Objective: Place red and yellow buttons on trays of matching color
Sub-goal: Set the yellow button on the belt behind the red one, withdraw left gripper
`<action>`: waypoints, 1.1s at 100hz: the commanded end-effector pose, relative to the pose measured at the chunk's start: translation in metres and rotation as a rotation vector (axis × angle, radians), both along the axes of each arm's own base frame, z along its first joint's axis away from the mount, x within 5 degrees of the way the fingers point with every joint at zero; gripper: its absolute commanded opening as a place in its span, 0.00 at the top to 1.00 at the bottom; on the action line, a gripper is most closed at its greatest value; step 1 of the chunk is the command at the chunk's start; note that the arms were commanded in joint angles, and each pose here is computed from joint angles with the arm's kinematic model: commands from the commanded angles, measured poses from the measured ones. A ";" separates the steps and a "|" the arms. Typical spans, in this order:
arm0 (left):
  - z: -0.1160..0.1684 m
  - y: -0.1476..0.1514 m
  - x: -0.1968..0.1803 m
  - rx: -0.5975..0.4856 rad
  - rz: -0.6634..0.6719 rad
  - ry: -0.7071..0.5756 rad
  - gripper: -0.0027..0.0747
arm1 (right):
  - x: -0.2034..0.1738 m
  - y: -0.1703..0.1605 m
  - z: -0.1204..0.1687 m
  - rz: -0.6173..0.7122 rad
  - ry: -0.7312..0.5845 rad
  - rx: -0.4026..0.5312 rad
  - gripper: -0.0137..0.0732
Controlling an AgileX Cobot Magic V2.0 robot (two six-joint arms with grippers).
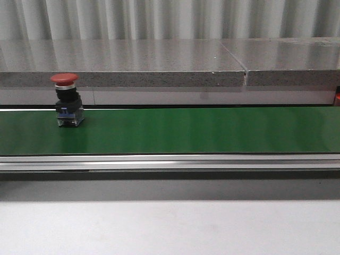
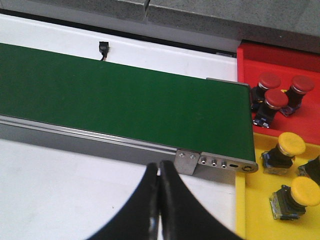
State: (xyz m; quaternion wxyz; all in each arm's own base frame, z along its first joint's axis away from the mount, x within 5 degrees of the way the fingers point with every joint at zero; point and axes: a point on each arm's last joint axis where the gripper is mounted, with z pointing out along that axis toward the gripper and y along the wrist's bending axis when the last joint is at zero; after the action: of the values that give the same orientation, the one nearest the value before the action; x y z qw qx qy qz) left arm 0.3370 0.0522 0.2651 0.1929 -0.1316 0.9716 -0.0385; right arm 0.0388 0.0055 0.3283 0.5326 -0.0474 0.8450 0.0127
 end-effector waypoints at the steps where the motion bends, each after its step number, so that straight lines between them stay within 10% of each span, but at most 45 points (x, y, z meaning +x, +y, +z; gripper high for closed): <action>1: 0.023 -0.005 -0.001 -0.012 -0.003 -0.094 0.23 | 0.002 0.000 0.012 0.001 -0.083 -0.003 0.92; 43: 0.056 -0.042 -0.042 0.037 -0.163 -0.252 0.26 | 0.002 0.000 0.012 0.001 -0.083 -0.003 0.92; 86: 0.058 -0.074 -0.132 0.080 -0.323 -0.449 0.99 | 0.002 0.000 0.012 0.001 -0.083 -0.003 0.92; 110: 0.053 -0.080 -0.175 0.077 -0.364 -0.577 0.99 | 0.002 0.000 0.012 0.001 -0.083 -0.003 0.92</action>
State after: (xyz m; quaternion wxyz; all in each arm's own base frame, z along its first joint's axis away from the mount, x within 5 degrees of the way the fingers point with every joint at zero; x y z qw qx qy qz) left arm 0.1710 -0.0256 0.3060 0.3944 0.0658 0.9146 -0.0606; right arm 0.0388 0.0055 0.3283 0.5326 -0.0474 0.8450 0.0127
